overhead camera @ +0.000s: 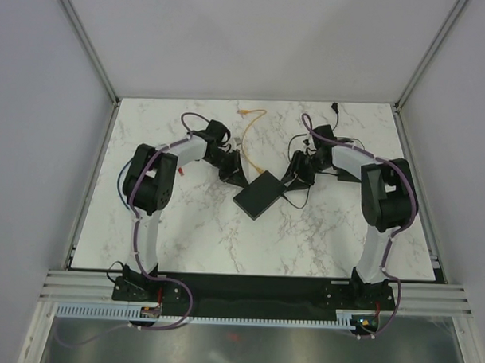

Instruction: Pull the plug from the switch port

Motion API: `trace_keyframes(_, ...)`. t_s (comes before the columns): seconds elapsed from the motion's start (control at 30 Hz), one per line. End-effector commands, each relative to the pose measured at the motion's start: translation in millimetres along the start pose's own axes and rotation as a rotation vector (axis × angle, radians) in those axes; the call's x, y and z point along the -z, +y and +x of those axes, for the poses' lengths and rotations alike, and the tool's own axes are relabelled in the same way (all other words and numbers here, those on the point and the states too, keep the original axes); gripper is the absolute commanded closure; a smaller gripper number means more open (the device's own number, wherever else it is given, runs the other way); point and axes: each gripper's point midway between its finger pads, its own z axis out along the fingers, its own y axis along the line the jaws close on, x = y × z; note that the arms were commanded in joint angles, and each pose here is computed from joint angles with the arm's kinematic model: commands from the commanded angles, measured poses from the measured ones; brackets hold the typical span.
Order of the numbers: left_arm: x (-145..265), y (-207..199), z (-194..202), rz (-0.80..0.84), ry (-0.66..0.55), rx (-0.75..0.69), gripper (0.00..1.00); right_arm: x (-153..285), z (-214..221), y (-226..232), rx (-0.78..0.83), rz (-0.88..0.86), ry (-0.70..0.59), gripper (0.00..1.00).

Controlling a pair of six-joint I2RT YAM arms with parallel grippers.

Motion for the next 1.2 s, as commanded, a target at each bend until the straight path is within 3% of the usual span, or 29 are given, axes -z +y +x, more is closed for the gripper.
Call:
trace_keyframes(0.0, -8.1, -1.1, 18.5, 0.014, 0.047, 0.002, 0.92, -16.6, -19.2, 6.4, 0.021, -0.024, -0.025, 0.54)
trace_keyframes(0.2, -20.2, 8.4, 46.2, -0.007, 0.109, -0.002, 0.92, -36.0, -45.6, 26.6, 0.026, -0.058, -0.027, 0.55)
trace_keyframes(0.4, -27.7, -12.8, 61.8, 0.035, 0.121, -0.088, 0.93, -44.4, -74.7, 61.6, 0.061, -0.121, -0.044, 0.55)
trace_keyframes(0.57, 16.5, -52.3, 24.6, 0.072, -0.074, -0.195, 0.91, -18.4, -86.6, 58.2, 0.192, 0.001, -0.124, 0.55)
trace_keyframes(0.6, 25.6, -57.4, 14.9, 0.075, -0.118, -0.205, 0.88, -13.8, -87.6, 51.5, 0.198, 0.051, -0.142, 0.55)
trace_keyframes(0.63, 41.0, -62.6, 3.2, 0.089, -0.17, -0.194, 0.74, -11.1, -85.7, 51.9, 0.209, 0.062, -0.149, 0.53)
trace_keyframes(0.73, 71.6, -73.2, -24.2, 0.153, -0.293, -0.165, 0.59, -2.5, -83.8, 61.1, 0.259, 0.079, -0.174, 0.46)
trace_keyframes(0.87, 88.6, -71.7, -48.0, 0.221, -0.379, -0.097, 0.6, -7.5, -80.0, 84.4, 0.293, 0.051, -0.17, 0.44)
trace_keyframes(1.0, 75.6, -36.6, -49.0, 0.184, -0.352, -0.016, 0.6, -19.5, -75.6, 132.6, 0.336, -0.008, -0.193, 0.44)
trace_keyframes(1.03, 86.8, -58.7, -66.4, 0.294, -0.399, -0.007, 0.61, -21.5, -77.9, 140.8, 0.318, -0.02, -0.205, 0.44)
trace_keyframes(1.07, 85.4, -58.0, -68.7, 0.309, -0.399, 0.003, 0.66, -30.9, -81.8, 144.8, 0.318, -0.031, -0.212, 0.44)
trace_keyframes(1.17, 76.1, -42.0, -62.2, 0.296, -0.37, 0.062, 0.66, -51.7, -93.8, 155.3, 0.285, -0.057, -0.214, 0.44)
